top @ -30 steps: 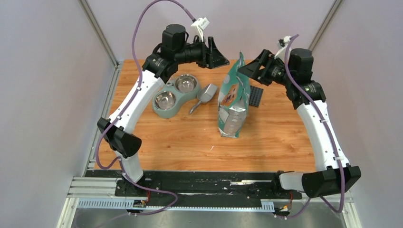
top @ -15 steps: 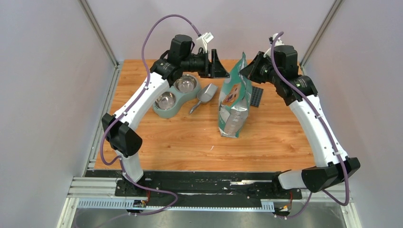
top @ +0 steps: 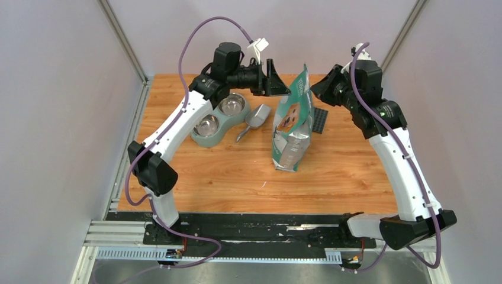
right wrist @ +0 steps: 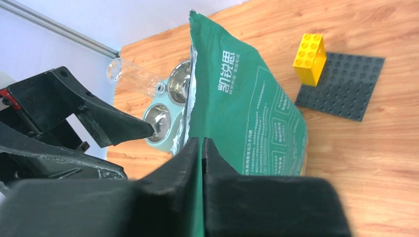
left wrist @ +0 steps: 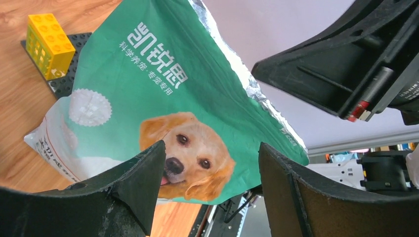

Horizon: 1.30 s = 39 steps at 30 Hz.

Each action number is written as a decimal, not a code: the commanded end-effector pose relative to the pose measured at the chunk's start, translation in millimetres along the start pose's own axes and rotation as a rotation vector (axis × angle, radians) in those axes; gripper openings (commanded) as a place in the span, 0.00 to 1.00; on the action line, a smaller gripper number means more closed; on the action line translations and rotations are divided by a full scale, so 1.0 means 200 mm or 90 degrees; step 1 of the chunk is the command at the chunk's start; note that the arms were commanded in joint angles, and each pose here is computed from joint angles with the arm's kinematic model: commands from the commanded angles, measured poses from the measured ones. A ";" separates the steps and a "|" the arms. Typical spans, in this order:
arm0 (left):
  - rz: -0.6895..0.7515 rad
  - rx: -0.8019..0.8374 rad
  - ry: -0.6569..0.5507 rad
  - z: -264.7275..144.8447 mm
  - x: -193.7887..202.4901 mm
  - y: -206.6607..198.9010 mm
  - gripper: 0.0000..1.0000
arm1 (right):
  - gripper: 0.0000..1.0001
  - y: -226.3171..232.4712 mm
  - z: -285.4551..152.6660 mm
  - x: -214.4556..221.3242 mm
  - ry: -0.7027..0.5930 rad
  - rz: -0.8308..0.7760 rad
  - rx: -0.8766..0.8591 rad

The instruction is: Serve the pet food

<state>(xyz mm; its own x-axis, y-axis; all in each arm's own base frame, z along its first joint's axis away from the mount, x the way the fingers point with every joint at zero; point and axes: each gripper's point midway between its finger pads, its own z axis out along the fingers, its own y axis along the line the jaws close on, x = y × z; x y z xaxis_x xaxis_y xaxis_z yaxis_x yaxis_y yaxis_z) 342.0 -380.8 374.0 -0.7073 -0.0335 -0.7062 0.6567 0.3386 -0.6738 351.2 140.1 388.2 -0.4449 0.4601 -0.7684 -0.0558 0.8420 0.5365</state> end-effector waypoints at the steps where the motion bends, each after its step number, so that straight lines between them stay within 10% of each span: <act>1: 0.040 0.015 -0.022 0.04 -0.05 -0.07 0.77 | 0.23 0.08 -0.03 -0.01 0.016 -0.017 -0.039; 5: 0.040 -0.020 -0.027 0.08 -0.05 -0.04 0.75 | 0.56 0.08 -0.04 -0.02 0.014 0.002 -0.041; 22: 0.031 -0.045 -0.047 0.11 -0.09 0.00 0.69 | 0.32 0.08 0.03 0.03 0.055 -0.010 -0.042; 26: 0.033 -0.041 -0.052 0.11 -0.11 -0.02 0.69 | 0.13 0.04 0.01 -0.01 0.032 -0.007 -0.007; 33: 0.034 -0.039 -0.054 0.10 -0.12 -0.03 0.69 | 0.45 0.06 -0.01 -0.04 0.019 -0.007 -0.013; 39: 0.033 -0.040 -0.053 0.11 -0.12 -0.03 0.69 | 0.47 0.03 -0.03 -0.07 0.001 0.009 -0.001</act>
<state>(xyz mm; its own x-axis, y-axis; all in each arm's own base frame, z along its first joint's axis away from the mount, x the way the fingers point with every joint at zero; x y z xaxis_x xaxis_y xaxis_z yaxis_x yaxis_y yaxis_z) 360.3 -400.9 372.4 -0.6752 -0.0755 -0.7338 0.6456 0.4208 -0.6373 356.7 148.8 375.2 -0.5217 0.4293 -0.7372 -0.0488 0.8478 0.5281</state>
